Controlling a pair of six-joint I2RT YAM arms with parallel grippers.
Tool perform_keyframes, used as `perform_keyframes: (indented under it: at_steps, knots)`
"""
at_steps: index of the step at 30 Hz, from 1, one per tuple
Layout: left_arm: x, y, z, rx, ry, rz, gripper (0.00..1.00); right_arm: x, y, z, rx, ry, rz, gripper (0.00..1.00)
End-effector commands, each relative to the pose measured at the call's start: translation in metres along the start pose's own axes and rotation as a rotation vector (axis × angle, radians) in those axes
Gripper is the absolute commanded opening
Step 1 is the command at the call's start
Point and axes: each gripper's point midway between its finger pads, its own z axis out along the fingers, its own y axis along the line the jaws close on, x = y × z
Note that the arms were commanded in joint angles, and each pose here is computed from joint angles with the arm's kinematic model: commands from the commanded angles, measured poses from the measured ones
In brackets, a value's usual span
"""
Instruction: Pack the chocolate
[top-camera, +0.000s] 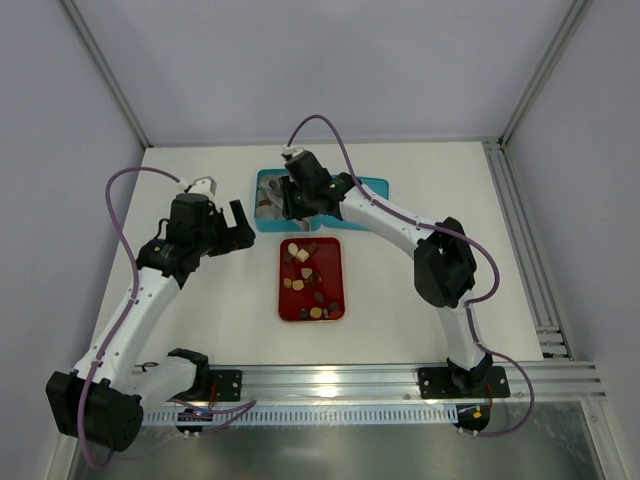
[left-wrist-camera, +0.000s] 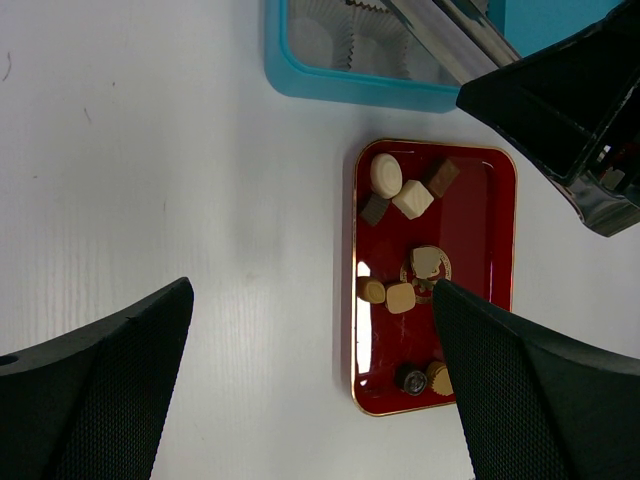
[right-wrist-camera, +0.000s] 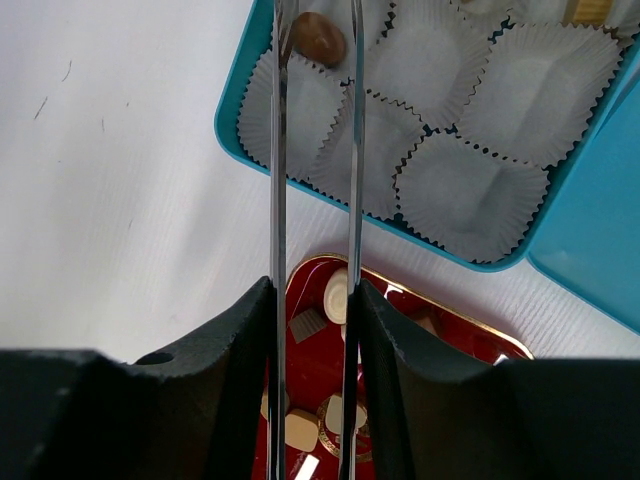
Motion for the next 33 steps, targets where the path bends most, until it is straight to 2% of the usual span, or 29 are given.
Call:
perform_keyframes:
  at_steps: [1, 6, 15, 26, 27, 33]
  knots:
    - [0.0, 0.002, 0.001, -0.002, -0.001, -0.001, 1.0, -0.006, 0.007, 0.0, -0.017, -0.024, 0.005, 0.41]
    - [0.001, 0.002, 0.001, -0.001, -0.001, -0.001, 1.0, -0.007, 0.008, -0.002, -0.018, -0.028, 0.0, 0.41]
    - [-0.001, 0.002, 0.0, 0.0, -0.007, -0.001, 1.0, -0.034, 0.01, -0.023, -0.007, -0.09, -0.022, 0.41]
    - [-0.001, 0.002, -0.001, 0.001, -0.008, -0.002, 1.0, -0.066, 0.008, -0.083, 0.014, -0.191, -0.031, 0.41]
    - [-0.002, 0.001, -0.001, 0.002, -0.011, -0.002, 1.0, -0.073, 0.009, -0.1, 0.007, -0.216, -0.027, 0.41]
    - [-0.003, 0.0, -0.002, 0.006, -0.016, 0.0, 1.0, -0.042, -0.009, -0.137, 0.04, -0.198, -0.016, 0.41]
